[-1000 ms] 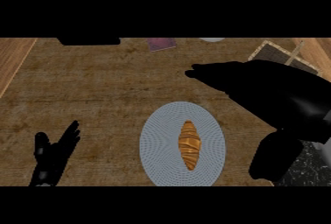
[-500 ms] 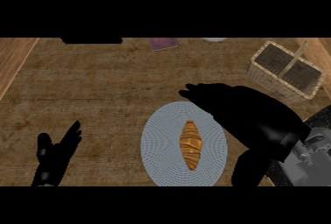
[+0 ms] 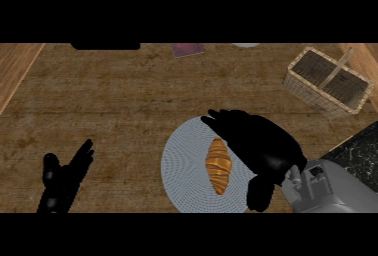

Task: Pick the croissant from the placemat and place it in the basket

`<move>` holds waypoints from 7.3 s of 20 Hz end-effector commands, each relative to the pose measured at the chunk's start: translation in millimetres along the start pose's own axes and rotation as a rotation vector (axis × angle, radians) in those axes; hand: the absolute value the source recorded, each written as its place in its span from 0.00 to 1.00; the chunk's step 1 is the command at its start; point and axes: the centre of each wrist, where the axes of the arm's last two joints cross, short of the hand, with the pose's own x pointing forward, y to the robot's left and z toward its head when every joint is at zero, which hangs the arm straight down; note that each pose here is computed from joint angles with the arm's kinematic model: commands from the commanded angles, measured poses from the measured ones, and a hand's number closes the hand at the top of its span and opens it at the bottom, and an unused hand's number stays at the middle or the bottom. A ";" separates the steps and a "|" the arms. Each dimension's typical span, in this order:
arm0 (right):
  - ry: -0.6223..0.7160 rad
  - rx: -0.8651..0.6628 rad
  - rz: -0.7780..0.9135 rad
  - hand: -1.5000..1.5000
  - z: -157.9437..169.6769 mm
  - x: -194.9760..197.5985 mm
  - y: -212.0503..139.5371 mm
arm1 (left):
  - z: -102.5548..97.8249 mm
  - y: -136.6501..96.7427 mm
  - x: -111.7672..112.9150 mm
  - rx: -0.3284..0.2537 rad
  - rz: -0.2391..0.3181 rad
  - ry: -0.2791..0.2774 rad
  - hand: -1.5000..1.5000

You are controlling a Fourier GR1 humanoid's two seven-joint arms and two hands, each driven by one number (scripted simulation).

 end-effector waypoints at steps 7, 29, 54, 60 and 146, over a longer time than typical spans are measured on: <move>0.016 0.031 0.001 0.00 -36.3 -13.1 40.9 | -1.0 -20.8 -25.0 -0.009 -0.003 0.080 0.50; 0.025 0.016 0.031 0.00 -73.0 -18.8 99.0 | 1.8 -1.2 -22.3 0.010 0.003 0.076 0.50; 0.009 0.046 0.129 1.00 -105.3 -38.9 138.8 | -2.4 10.7 -12.3 -0.001 0.021 0.045 0.50; -0.020 0.015 0.203 1.00 -100.7 -44.1 150.1 | -3.1 13.9 -15.2 -0.001 0.003 0.079 0.50; -0.077 -0.687 -0.521 0.00 99.5 -347.1 -135.9 | -10.8 -11.0 3.7 -0.021 -0.019 0.032 0.50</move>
